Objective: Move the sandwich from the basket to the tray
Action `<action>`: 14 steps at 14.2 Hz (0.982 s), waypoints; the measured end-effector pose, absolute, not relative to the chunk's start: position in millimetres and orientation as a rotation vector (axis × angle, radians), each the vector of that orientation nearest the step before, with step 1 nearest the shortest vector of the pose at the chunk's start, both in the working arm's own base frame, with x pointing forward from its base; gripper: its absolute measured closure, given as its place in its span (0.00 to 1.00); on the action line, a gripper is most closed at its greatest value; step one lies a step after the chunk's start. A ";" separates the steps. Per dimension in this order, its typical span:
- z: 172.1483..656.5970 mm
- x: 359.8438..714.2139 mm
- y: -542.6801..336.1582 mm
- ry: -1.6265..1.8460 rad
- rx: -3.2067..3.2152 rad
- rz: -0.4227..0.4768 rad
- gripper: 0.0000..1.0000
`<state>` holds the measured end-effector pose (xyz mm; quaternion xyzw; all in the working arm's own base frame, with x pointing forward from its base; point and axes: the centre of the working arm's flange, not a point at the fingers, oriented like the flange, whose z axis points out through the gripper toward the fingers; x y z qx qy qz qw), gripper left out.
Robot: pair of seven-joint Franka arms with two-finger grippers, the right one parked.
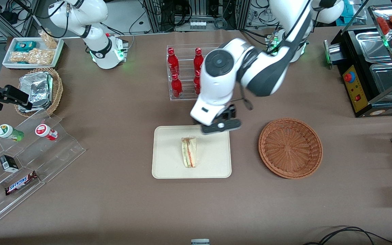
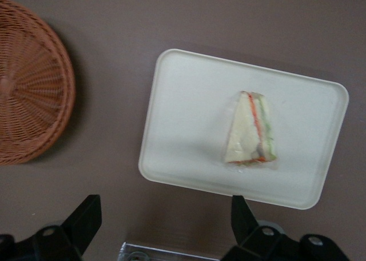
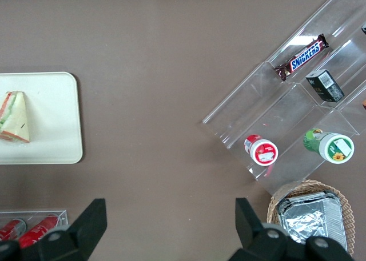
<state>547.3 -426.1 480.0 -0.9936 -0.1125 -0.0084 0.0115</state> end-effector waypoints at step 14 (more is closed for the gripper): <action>533.7 553.6 -105.9 -0.325 -3.008 0.196 0.00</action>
